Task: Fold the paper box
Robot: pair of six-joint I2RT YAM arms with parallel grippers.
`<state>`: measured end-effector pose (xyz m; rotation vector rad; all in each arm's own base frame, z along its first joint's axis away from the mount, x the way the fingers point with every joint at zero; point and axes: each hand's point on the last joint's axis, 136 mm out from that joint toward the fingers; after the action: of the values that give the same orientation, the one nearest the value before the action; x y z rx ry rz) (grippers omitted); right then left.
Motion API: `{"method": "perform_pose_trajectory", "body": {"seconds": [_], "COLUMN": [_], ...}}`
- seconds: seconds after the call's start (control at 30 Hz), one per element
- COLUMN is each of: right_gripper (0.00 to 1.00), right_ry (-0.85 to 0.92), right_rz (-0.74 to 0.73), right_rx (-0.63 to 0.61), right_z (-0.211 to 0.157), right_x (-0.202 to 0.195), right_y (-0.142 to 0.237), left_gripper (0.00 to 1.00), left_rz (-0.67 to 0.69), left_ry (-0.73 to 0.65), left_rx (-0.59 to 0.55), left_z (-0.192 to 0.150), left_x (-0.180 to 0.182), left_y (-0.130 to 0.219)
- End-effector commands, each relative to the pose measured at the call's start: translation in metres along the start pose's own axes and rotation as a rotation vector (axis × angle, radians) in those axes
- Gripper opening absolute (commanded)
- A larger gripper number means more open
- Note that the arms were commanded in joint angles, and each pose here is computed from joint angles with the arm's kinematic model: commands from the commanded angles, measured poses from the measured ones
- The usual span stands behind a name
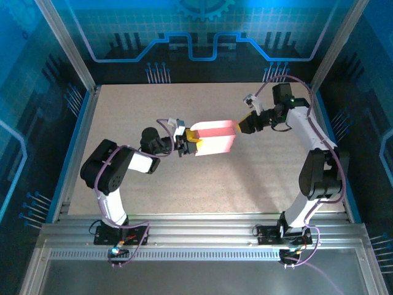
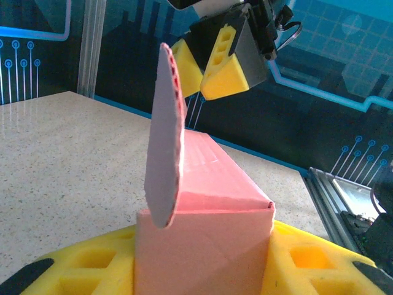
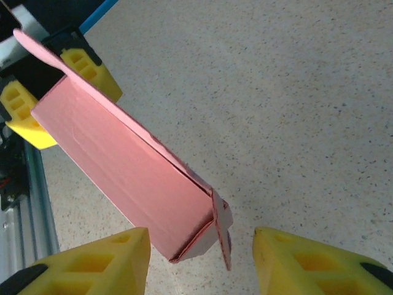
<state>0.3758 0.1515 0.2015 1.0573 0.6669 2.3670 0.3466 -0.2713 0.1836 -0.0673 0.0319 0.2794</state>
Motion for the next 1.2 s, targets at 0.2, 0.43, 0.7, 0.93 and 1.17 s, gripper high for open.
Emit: {"method": "perform_pose_trajectory", "body": {"seconds": [0.2,0.43,0.7,0.93,1.17], "right_gripper": [0.28,0.12,0.09,0.06,0.05], "right_ry": [0.01,0.023,0.048,0.07,0.095], "right_rz": [0.052,0.048,-0.029,-0.098,-0.135], "right_rx": [0.026,0.046,0.085,0.092,0.1], "right_z": [0.003,-0.002,-0.015,-0.025,-0.033], "right_x": [0.009,0.013,0.014,0.013,0.012], "right_y": [-0.008,-0.01,-0.023,-0.029,-0.034], "left_gripper": [0.35,0.4,0.4,0.51,0.66], "left_rz": [-0.021,0.004,0.033,0.026,0.032], "left_ry": [-0.06,-0.05,-0.124,-0.133,-0.121], "left_rx": [-0.046,-0.041,-0.002,0.023,0.033], "left_z": [0.023,0.017,-0.009,-0.026,-0.033], "left_x": [0.0,0.007,0.014,0.014,0.016], "left_y": [0.001,0.001,0.001,0.001,0.001]}}
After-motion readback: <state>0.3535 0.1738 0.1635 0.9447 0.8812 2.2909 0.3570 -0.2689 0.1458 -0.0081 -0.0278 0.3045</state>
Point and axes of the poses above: each hand's point on the last joint's axis, 136 mm out from that joint toward the fingers, its own y axis back along the fingers, its own x axis along the line the jaws close on, z = x × y, and after that the axes turned 13 degrees about -y, right-handed
